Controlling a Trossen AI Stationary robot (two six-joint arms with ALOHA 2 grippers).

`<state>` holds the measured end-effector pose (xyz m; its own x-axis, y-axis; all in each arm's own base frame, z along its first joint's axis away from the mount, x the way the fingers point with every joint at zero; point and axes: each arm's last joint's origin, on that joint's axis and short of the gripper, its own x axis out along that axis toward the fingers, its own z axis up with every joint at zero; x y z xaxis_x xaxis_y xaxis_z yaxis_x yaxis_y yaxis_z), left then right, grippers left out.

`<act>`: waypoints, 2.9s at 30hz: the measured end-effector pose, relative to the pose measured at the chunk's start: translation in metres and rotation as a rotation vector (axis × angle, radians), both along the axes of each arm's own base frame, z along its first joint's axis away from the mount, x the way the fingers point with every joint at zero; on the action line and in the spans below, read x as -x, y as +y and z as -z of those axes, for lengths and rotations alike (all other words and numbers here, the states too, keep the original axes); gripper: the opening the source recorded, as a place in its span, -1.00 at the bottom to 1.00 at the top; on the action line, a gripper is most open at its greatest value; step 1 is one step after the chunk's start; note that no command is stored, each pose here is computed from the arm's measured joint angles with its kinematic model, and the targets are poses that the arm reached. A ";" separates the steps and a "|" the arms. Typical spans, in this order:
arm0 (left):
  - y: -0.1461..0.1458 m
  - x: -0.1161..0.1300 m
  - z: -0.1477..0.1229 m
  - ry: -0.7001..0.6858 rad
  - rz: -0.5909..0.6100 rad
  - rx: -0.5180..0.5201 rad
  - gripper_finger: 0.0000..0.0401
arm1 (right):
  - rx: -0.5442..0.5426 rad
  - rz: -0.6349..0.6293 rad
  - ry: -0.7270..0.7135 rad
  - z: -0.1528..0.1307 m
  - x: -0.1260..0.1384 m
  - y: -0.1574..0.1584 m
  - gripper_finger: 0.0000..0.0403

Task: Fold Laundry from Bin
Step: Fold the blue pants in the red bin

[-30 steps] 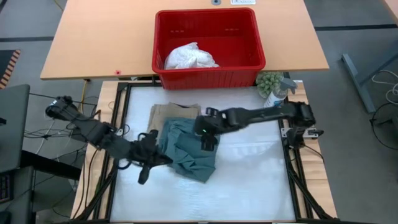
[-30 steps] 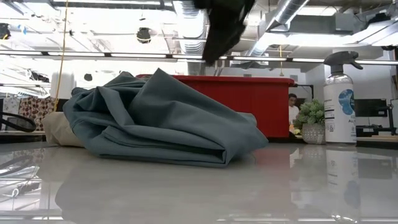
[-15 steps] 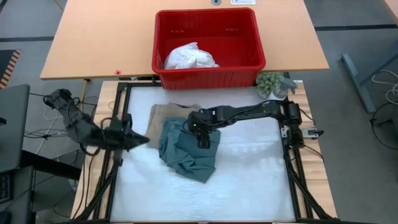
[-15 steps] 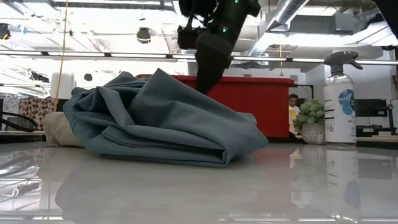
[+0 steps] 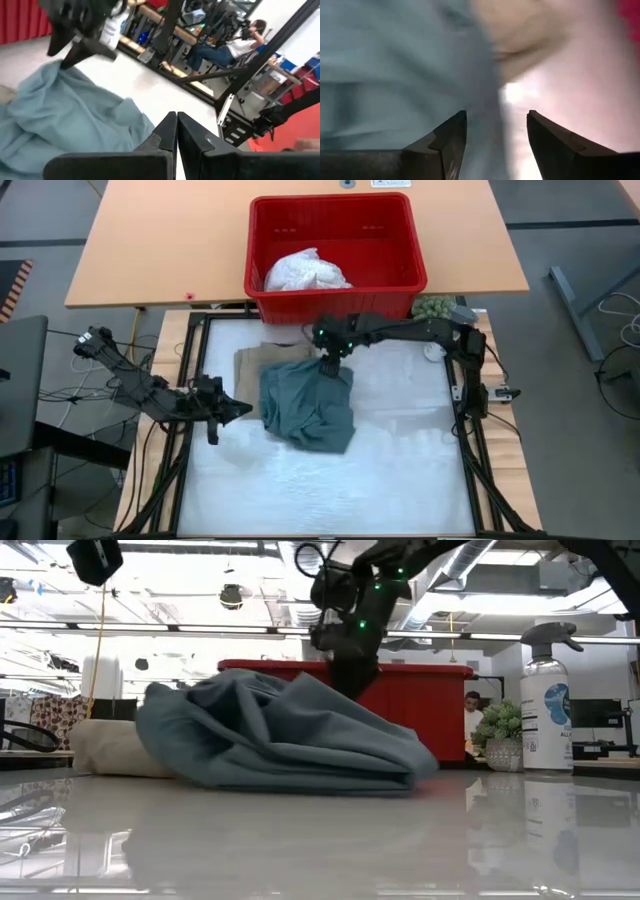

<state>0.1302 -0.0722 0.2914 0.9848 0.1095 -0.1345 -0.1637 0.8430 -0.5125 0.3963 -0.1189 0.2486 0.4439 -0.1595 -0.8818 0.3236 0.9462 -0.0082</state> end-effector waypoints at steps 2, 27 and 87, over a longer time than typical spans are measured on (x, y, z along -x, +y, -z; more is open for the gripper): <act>-0.002 -0.004 0.003 0.014 -0.005 -0.003 -1.00 | -0.119 -0.058 -0.049 -0.005 0.002 0.001 0.13; -0.006 -0.013 -0.020 -0.190 0.076 0.025 -1.00 | -0.205 -0.291 -0.172 -0.023 0.023 0.096 -0.18; -0.006 -0.014 -0.009 -0.102 0.039 0.029 -1.00 | -0.096 -0.474 -0.411 0.010 -0.026 0.187 -0.69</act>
